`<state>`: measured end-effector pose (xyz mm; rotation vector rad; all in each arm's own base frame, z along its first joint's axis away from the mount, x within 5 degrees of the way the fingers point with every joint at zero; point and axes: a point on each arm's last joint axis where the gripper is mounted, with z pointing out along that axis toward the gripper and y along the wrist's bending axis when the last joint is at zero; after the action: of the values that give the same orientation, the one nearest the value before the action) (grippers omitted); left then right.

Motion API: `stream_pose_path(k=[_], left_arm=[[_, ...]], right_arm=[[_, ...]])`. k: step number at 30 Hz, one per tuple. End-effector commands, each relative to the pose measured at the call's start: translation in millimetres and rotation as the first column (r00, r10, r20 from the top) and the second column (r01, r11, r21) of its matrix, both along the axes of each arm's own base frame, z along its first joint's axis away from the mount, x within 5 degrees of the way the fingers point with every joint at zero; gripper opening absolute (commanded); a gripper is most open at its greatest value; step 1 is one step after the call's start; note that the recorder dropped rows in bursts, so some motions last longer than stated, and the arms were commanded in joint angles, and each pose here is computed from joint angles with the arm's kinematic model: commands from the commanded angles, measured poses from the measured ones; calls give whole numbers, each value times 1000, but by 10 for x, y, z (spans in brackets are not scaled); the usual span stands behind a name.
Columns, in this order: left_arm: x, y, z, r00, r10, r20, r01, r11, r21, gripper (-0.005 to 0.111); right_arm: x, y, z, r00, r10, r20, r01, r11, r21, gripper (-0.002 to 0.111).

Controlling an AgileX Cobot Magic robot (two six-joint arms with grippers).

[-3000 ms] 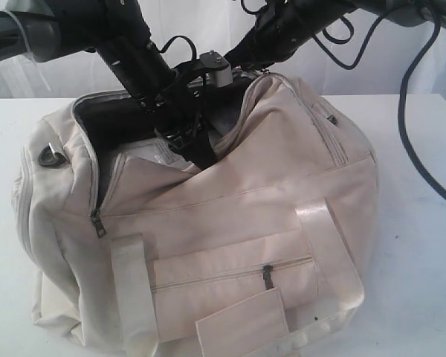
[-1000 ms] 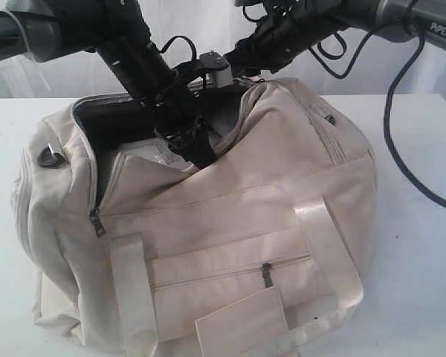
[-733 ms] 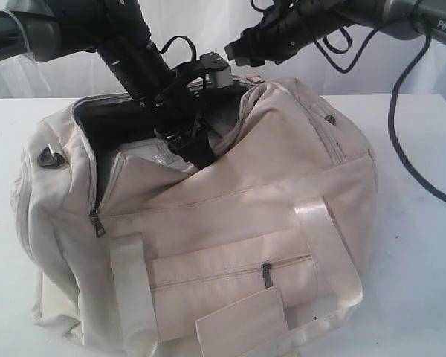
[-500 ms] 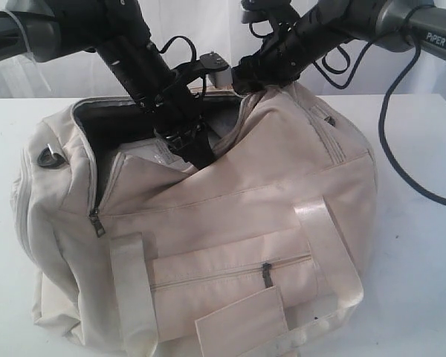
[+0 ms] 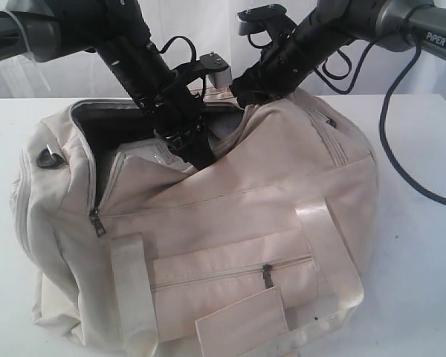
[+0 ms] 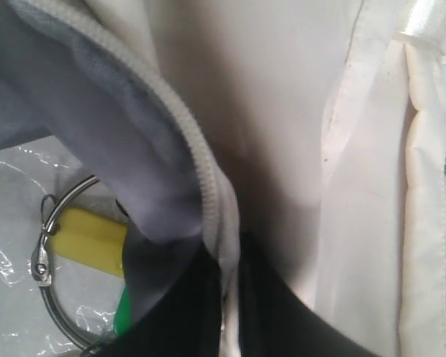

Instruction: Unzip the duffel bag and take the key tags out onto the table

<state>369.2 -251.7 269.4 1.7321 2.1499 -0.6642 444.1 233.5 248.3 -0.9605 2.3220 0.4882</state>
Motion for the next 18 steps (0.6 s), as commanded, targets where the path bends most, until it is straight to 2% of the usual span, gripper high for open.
stream_pose_path(k=[1, 3, 4, 8, 18], left_arm=[[-47, -10, 12, 999, -12, -33, 11, 1000, -10, 0], [-47, -10, 12, 999, -12, -33, 11, 1000, -10, 0], [-47, -10, 12, 999, -12, -33, 11, 1000, -10, 0], [-47, -10, 12, 999, -12, -33, 11, 1000, -10, 0], [-47, -10, 12, 999, -12, -33, 11, 1000, -10, 0]], right_arm=[[-36, -34, -10, 998, 51, -25, -52, 998, -38, 16], [-21, -32, -3, 999, 43, -9, -44, 999, -33, 3], [-15, -32, 11, 999, 39, 1, -39, 999, -29, 0], [-7, -33, 79, 999, 27, 34, -26, 1000, -13, 0], [-87, -95, 499, 990, 4, 141, -8, 1000, 28, 0]])
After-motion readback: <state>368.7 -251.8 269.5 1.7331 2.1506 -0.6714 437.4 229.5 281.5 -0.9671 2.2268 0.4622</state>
